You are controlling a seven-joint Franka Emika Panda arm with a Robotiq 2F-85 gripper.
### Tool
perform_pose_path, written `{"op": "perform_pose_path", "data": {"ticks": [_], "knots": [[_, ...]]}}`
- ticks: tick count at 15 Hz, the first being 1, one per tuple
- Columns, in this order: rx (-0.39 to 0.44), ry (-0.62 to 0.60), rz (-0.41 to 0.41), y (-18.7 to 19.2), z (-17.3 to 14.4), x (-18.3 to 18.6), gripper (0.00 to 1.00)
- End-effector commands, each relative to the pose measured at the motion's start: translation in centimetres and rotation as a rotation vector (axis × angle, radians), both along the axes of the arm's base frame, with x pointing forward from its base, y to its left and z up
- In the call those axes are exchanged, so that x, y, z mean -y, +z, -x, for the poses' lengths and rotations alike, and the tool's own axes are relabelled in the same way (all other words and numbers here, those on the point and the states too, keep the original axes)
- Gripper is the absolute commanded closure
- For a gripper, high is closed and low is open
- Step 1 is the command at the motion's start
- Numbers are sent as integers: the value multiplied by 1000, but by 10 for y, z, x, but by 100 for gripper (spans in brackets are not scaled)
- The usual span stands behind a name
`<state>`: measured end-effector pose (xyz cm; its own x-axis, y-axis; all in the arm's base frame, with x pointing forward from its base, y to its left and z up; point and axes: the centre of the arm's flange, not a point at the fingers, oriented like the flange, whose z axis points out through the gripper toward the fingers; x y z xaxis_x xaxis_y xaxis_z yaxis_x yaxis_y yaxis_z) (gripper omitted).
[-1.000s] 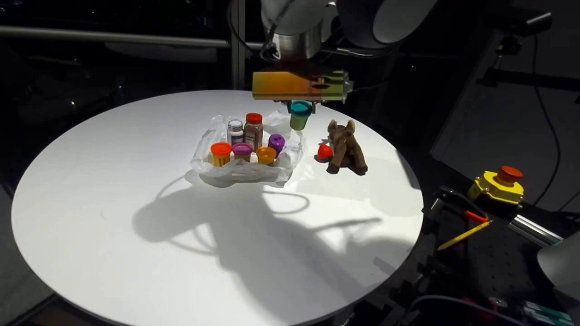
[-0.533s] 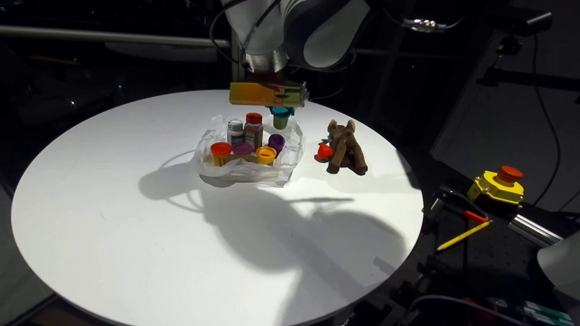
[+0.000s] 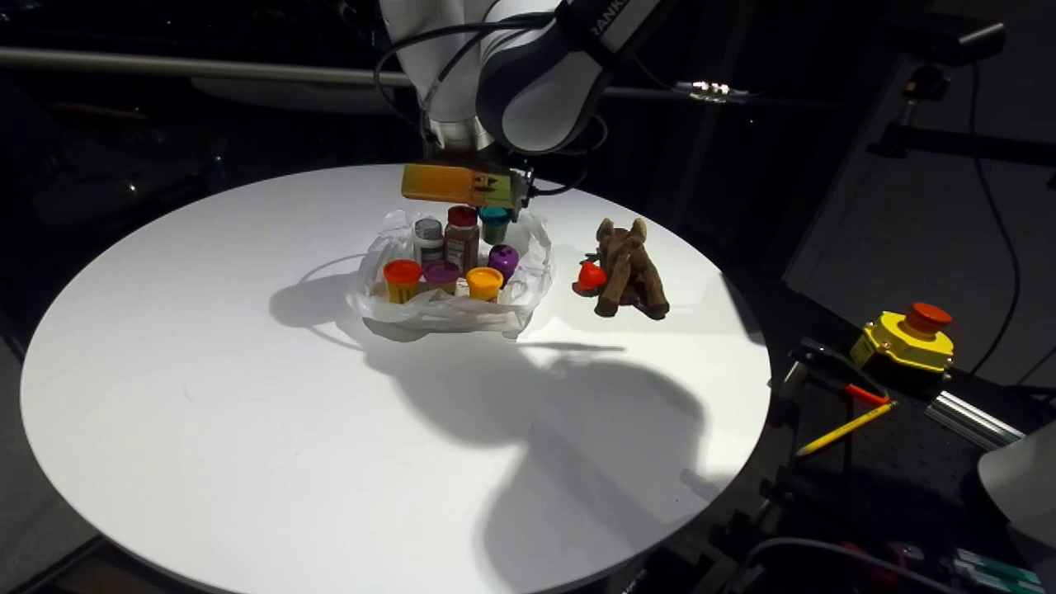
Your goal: Put the contents in the white plastic bag
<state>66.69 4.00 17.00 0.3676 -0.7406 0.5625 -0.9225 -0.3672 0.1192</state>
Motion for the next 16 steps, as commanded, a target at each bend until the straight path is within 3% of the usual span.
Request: {"op": "perform_pose_path", "data": {"ticks": [1, 4, 10, 13, 16], "knots": [[1, -9, -64, -9, -22, 11, 21], [15, -35, -94, -7, -21, 20, 1], [140, -107, -179, 20, 8, 21, 0], [245, -133, -201, 50, 45, 8, 0], [261, -161, -225, 79, 84, 10, 0]]}}
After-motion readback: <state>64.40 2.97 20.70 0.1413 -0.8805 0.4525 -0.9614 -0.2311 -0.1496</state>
